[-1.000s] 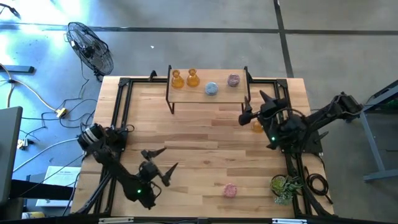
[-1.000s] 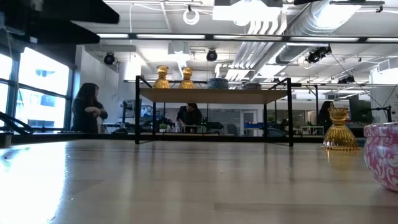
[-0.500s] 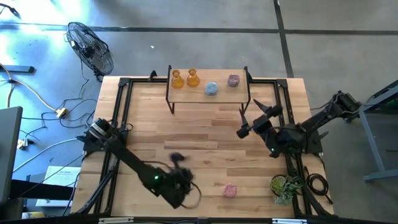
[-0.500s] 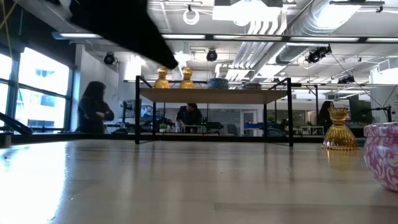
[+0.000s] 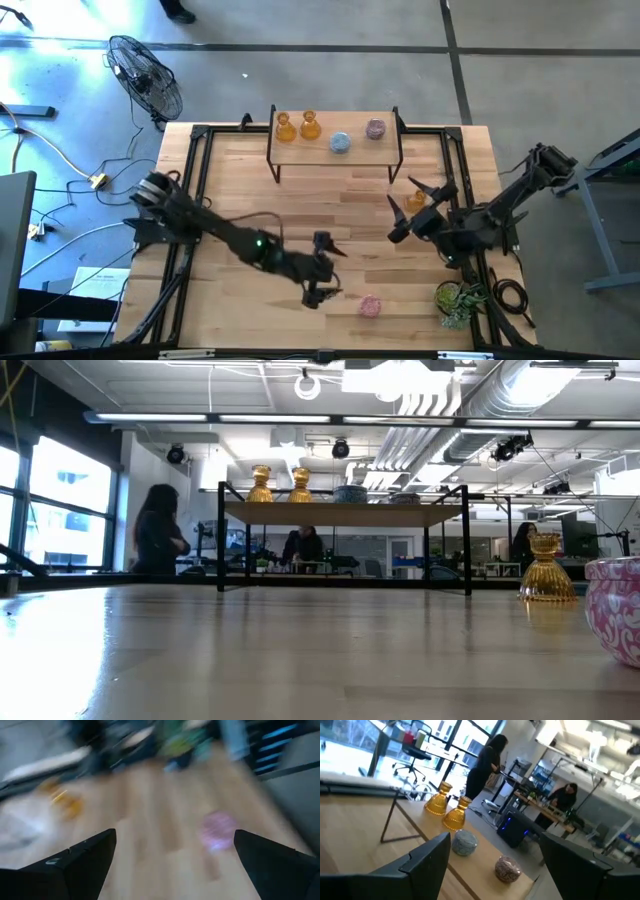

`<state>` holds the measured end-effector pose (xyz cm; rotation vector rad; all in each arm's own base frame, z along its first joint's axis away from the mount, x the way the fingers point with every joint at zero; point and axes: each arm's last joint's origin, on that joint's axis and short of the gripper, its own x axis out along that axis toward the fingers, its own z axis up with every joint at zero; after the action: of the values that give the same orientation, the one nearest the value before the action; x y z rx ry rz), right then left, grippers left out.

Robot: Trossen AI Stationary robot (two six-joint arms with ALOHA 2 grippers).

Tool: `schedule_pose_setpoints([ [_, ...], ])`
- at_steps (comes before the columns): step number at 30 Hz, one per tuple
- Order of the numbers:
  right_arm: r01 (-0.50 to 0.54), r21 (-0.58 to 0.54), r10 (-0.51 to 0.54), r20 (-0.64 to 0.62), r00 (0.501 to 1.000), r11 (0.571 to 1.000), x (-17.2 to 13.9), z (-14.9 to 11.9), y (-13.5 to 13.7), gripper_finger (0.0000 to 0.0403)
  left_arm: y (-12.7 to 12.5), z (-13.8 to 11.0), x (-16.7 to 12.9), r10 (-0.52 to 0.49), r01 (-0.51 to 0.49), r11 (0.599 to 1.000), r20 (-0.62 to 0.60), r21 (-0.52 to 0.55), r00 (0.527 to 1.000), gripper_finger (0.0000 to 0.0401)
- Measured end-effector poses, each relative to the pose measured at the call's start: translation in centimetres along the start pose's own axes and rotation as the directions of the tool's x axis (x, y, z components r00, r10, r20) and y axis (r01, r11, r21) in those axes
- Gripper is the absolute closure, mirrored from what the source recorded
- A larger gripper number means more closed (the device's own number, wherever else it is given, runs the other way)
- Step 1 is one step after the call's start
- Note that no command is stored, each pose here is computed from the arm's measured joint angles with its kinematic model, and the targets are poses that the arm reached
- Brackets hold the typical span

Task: Pick & Place candle stick holders
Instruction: Put the orange candle holder on the shelf

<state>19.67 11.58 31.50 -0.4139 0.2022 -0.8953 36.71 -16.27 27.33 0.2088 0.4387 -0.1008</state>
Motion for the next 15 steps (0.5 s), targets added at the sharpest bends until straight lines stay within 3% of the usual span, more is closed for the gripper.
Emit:
schedule_pose_setpoints([
  [3, -0.009, -0.09, 0.01, 0.004, 1.0, 0.996, -0.3, -0.2, 0.2, 0.01, 1.8, 0.4, -0.8, -0.17, 0.169, 0.985, 0.107, 0.022, 0.98, 0.0002],
  [5, -0.009, -0.116, 0.01, 0.004, 1.0, 0.993, -0.3, -0.1, 0.2, 0.01, 3.2, 0.3, -1.8, -0.214, 0.211, 0.977, 0.148, 0.031, 0.966, 0.0002],
  [10, -0.006, -0.137, 0.007, 0.003, 1.0, 0.991, -0.2, 0.1, -0.7, 0.01, 6.3, -1.4, -5.3, -0.173, 0.18, 0.983, 0.189, -0.025, 0.967, 0.0002],
  [15, 0.042, -0.089, -0.044, -0.021, 0.999, 0.995, 1.0, 0.6, -2.6, 0.01, 7.5, -3.9, -10.0, -0.116, 0.133, 0.99, 0.281, -0.043, 0.953, 0.0002],
])
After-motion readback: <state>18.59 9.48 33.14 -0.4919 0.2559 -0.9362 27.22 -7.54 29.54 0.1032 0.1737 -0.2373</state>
